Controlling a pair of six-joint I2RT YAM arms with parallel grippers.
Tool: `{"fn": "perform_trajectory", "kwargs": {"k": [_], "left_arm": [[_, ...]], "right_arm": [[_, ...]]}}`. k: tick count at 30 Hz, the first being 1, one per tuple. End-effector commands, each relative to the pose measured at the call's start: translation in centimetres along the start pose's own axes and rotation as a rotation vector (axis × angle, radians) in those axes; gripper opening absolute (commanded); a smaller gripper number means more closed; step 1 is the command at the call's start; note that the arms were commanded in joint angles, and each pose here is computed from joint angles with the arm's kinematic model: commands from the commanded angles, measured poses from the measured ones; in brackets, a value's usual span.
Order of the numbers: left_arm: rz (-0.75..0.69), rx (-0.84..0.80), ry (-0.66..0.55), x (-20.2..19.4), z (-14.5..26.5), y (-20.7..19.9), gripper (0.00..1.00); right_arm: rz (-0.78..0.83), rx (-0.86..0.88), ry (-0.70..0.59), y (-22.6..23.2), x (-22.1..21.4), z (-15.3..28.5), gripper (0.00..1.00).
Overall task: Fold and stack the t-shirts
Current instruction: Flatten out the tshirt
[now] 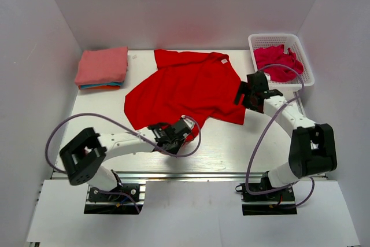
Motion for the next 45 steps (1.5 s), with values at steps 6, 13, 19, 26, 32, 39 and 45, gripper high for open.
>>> {"fn": "perform_trajectory", "kwargs": {"k": [6, 13, 19, 26, 32, 39, 45], "left_arm": [[0.000, -0.055, -0.219, 1.9, 2.3, 0.4, 0.00], [0.005, -0.049, -0.202, 1.5, 2.3, 0.5, 0.00], [0.006, -0.041, -0.205, 1.6, 2.3, 0.6, 0.00], [0.020, -0.015, -0.215, 1.8, 2.4, 0.8, 0.00], [0.026, -0.012, -0.236, 2.1, 2.9, 1.0, 0.00], [0.101, 0.080, -0.429, 5.8, 7.2, 2.4, 0.00], [0.244, 0.297, -0.778, 9.9, 15.1, 6.1, 0.00]], "right_arm": [[0.015, -0.090, 0.149, -2.4, -4.2, 0.6, 0.90], [0.030, -0.059, 0.265, -1.6, -5.9, -1.9, 0.86], [0.018, 0.006, 0.302, -0.8, -7.0, -2.6, 0.77], [0.001, 0.039, 0.326, 0.0, -8.0, -3.6, 0.48], [-0.010, -0.015, 0.279, -0.1, -7.5, -4.4, 0.00], [-0.027, 0.111, -0.005, 2.0, -1.7, -1.6, 0.00], [-0.092, 0.257, -0.508, 3.3, 7.9, 6.9, 0.00]]}}
Point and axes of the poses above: each gripper's point midway between its finger pads, its own z axis back along the fingers, its own y axis along the line the jaws close on, x = y × z, the point moved 7 cm from there along z, back along the fingers, and after that the axes turned 1 degree about z, right-handed, at the moved point
